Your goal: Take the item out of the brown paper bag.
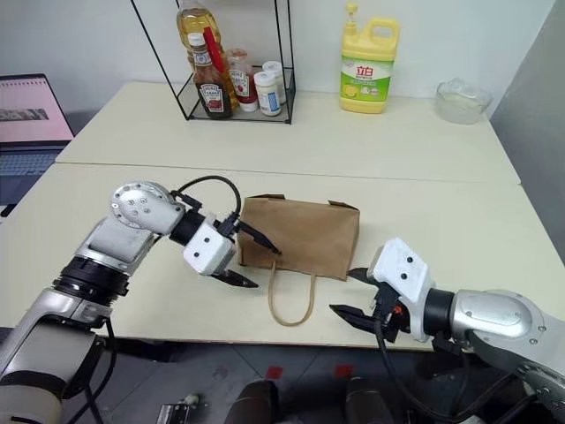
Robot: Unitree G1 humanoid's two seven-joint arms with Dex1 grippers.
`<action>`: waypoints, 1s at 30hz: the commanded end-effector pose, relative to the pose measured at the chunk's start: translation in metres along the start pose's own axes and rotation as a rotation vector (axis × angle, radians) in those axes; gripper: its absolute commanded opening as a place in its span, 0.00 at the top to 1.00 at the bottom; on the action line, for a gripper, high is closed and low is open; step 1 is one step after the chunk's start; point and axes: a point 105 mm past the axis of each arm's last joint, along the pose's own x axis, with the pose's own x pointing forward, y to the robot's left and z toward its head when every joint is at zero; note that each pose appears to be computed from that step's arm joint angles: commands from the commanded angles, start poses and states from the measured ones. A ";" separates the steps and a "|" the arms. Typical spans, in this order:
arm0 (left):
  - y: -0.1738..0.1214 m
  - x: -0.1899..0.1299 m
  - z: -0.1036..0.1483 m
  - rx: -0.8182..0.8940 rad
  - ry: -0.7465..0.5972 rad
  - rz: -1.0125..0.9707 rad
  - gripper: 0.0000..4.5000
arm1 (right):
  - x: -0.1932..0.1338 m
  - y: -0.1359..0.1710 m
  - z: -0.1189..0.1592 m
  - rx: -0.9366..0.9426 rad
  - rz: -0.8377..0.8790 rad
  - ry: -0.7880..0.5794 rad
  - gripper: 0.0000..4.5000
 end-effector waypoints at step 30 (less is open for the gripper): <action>0.052 0.024 0.017 -0.316 -0.277 0.238 1.00 | 0.005 0.024 -0.004 -0.414 0.184 0.091 0.33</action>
